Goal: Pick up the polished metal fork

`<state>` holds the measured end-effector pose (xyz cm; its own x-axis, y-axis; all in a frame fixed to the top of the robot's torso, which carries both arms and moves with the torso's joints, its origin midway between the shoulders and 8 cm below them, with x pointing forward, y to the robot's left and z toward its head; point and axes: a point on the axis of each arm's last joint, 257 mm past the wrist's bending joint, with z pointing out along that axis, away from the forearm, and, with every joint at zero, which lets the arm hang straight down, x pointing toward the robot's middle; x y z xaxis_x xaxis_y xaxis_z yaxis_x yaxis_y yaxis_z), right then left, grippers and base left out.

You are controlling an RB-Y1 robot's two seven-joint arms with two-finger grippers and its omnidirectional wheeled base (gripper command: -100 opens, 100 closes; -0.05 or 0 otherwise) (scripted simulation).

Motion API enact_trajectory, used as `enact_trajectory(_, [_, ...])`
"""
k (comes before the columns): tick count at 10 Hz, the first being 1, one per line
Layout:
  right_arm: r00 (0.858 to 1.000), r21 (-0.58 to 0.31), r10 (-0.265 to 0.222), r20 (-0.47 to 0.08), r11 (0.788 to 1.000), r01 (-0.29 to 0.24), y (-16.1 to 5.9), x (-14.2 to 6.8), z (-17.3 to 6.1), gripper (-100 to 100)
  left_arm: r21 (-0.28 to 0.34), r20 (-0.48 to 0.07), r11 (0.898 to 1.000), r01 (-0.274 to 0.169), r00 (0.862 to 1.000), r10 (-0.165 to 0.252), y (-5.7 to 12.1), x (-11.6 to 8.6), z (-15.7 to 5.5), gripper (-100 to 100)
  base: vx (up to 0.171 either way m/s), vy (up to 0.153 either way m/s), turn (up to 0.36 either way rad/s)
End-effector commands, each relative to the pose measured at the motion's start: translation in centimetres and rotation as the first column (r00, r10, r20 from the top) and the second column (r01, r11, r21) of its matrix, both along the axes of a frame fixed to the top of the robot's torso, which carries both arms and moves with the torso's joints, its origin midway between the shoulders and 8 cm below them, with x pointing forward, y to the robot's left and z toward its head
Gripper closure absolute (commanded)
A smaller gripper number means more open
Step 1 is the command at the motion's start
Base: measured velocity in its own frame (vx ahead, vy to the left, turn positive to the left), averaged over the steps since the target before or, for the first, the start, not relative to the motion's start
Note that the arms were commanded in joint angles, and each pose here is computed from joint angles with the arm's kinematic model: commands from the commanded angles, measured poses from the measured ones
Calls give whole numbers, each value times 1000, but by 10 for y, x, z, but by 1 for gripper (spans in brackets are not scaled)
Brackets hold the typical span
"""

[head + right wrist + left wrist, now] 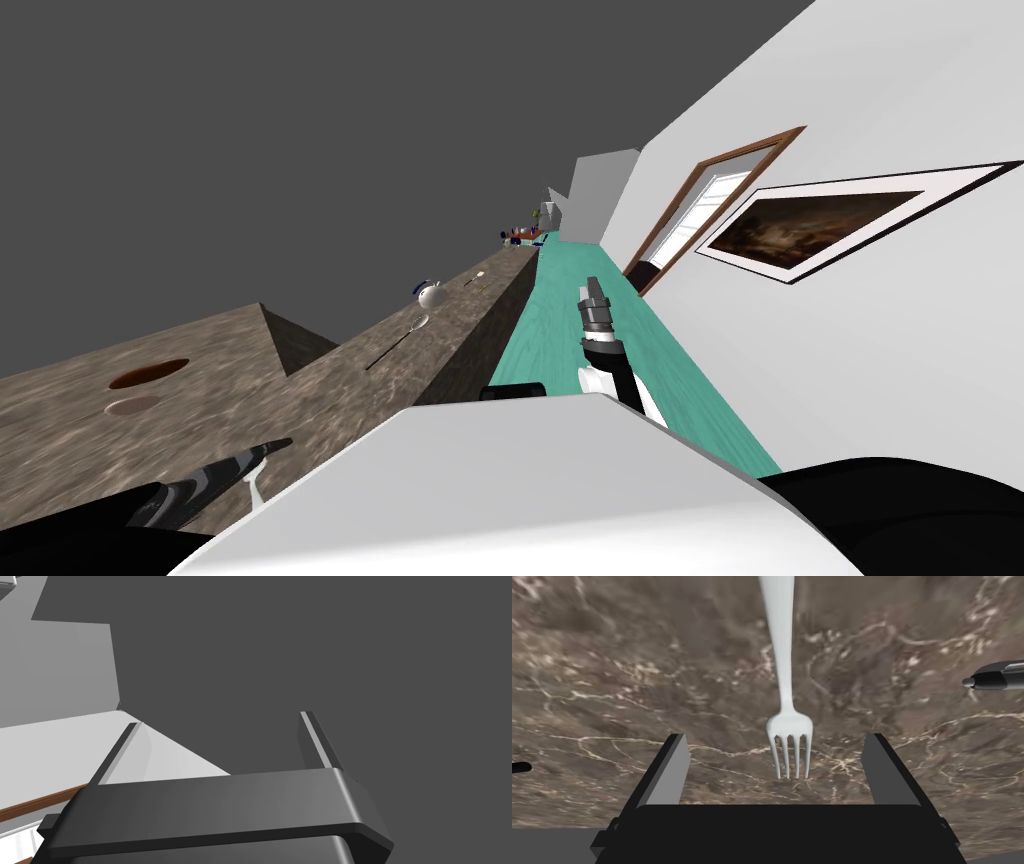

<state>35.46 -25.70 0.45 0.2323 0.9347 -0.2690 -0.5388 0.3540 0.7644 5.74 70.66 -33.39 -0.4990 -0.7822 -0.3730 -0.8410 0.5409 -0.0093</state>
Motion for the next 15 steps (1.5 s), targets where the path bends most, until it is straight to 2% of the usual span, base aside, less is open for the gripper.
enact_trajectory(1, [1000, 0, 0, 0, 1000, 0, 0, 0, 0, 0, 0, 2, 1000, -3, 1000, 3, 0, -5, -7, -100, -4, 5, -15])
enact_trajectory(4, [1000, 0, 0, 0, 1000, 0, 0, 0, 0, 0, 0, 4, 1000, -10, 1000, 10, -1, -15, -21, -100, -5, 6, -18])
enact_trajectory(6, [1000, 0, 0, 0, 1000, 0, 0, 0, 0, 0, 0, 5, 1000, -10, 1000, 10, -2, -15, -19, -100, -3, 3, -9])
enact_trajectory(7, [1000, 0, 0, 0, 1000, 0, 0, 0, 0, 0, 0, 4, 1000, -10, 1000, 10, -2, -16, -19, 100, 0, 0, 0])
enact_trajectory(11, [1000, 0, 0, 0, 1000, 0, 0, 0, 0, 0, 0, 4, 1000, -12, 1000, 12, -1, -16, -19, 100, 0, 0, 0])
enact_trajectory(12, [1000, 0, 0, 0, 1000, 0, 0, 0, 0, 0, 0, 4, 1000, -12, 1000, 12, -1, -16, -19, 0, 0, 0, 0])
enact_trajectory(13, [1000, 0, 0, 0, 1000, 0, 0, 0, 0, 0, 0, 3, 1000, -6, 1000, 6, -1, -10, -14, 100, 7, -6, 20])
enact_trajectory(15, [1000, 0, 0, 0, 1000, 0, 0, 0, 0, 0, 0, 1, 1000, -2, 1000, 2, 0, -3, -4, 100, 8, -8, 26])
